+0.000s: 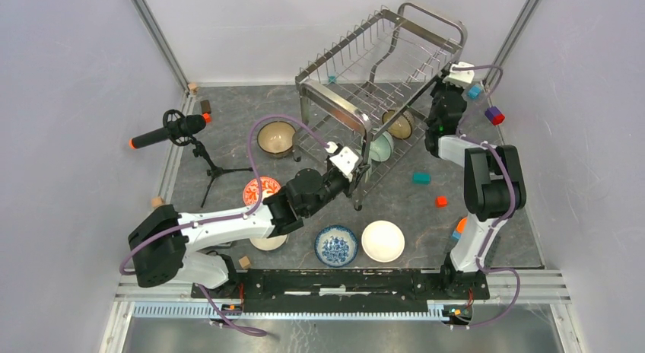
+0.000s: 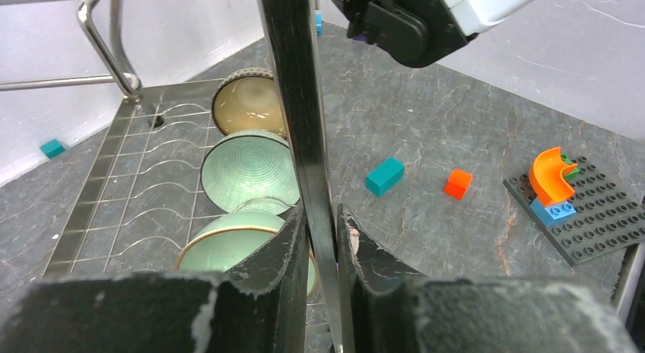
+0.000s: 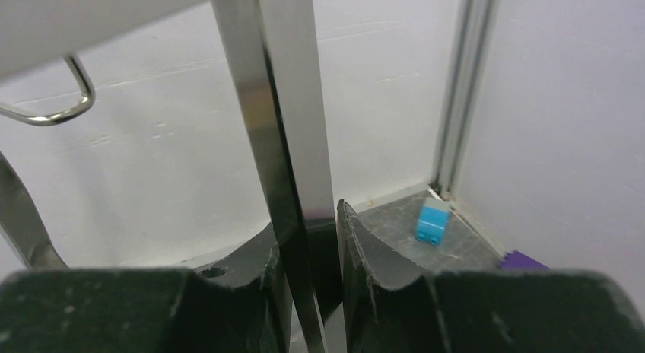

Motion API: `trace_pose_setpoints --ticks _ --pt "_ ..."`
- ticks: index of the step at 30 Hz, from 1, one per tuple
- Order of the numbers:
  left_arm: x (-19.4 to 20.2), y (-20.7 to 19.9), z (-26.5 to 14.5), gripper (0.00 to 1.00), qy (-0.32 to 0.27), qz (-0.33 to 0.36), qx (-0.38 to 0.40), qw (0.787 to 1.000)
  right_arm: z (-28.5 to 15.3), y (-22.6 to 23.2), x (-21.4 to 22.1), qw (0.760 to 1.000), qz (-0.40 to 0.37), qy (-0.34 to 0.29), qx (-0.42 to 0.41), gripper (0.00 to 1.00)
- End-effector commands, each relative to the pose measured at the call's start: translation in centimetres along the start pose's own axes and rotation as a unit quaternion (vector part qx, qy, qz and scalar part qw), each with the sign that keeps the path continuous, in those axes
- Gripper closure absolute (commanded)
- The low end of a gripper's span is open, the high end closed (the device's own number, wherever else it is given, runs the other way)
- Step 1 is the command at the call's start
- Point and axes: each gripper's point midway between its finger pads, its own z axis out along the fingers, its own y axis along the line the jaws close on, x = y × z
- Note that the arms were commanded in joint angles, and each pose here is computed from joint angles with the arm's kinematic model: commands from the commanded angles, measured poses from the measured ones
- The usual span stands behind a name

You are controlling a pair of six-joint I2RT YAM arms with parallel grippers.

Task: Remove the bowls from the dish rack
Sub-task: Adjust the dish rack at the center of the board.

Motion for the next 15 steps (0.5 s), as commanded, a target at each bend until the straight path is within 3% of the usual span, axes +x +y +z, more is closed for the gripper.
trace_pose_setpoints --ticks 1,10,15 --pt "0.3 -1.3 0.9 0.98 0.01 -0.018 0.013 1.0 -2.5 -3.1 0.6 0.998 -0.035 0.034 0.049 0.96" --pt "1.3 -0.4 2.1 0.98 0.024 -0.061 -0.032 0.997 -6.4 -6.3 -1.7 0.994 -0.05 0.049 0.088 0.97" --pt "2.3 2.1 2.4 0.98 0.041 -0.042 -0.092 0.994 -9.5 -7.1 -1.3 0.993 0.009 0.073 0.092 0.97"
